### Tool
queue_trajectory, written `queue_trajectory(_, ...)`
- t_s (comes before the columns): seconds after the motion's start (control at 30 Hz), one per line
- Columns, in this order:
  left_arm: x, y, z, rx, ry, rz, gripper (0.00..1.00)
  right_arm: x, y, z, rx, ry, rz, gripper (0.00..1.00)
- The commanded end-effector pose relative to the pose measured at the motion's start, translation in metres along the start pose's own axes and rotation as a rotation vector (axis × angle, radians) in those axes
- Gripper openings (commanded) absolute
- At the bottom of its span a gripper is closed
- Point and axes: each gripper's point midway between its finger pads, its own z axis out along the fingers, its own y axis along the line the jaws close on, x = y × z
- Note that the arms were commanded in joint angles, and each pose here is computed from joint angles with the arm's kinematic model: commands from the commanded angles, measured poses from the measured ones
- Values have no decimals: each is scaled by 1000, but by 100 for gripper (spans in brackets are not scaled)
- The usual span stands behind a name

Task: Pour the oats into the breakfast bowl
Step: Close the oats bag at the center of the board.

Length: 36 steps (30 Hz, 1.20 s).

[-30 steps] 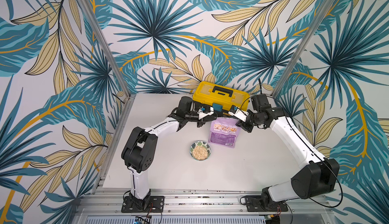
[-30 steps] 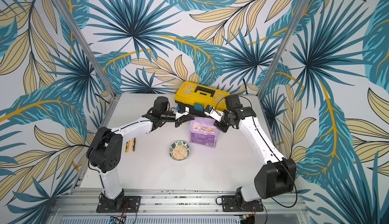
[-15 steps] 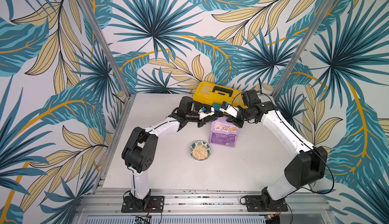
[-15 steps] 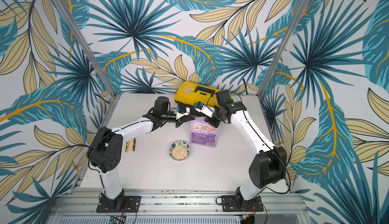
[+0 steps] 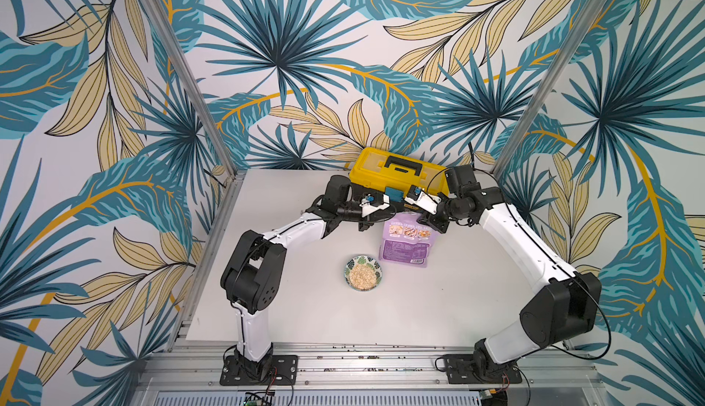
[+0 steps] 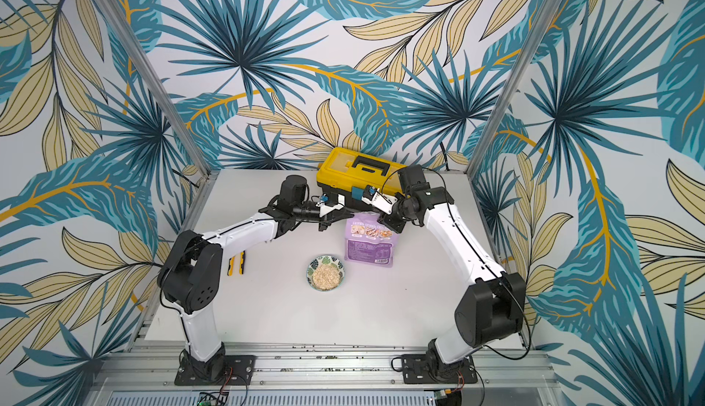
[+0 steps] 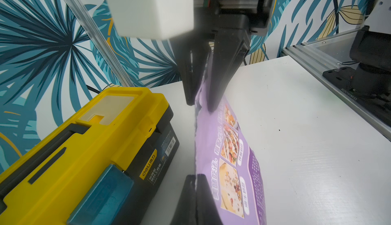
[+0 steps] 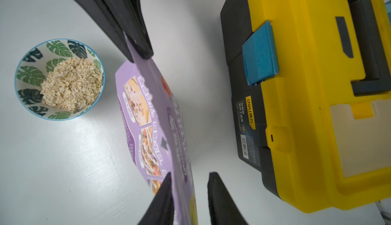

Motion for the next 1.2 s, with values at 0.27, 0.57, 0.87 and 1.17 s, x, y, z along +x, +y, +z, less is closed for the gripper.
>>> queue_trajectory(0.27, -13, -5, -3, 9, -8, 31, 0, 20, -1, -12, 30, 41, 41, 23)
queue_trajectory(0.57, -9, -5, -2, 5, 4, 31, 0, 32, -3, -17, 40, 55, 65, 12)
queue_trajectory(0.87, -10, -1, 0, -18, 1, 22, 23, 28, -3, -24, 42, 34, 70, 0)
queue_trajectory(1.17, -5, -1, 18, 8, 8, 19, 44, 18, -3, -29, 39, -6, 58, 0)
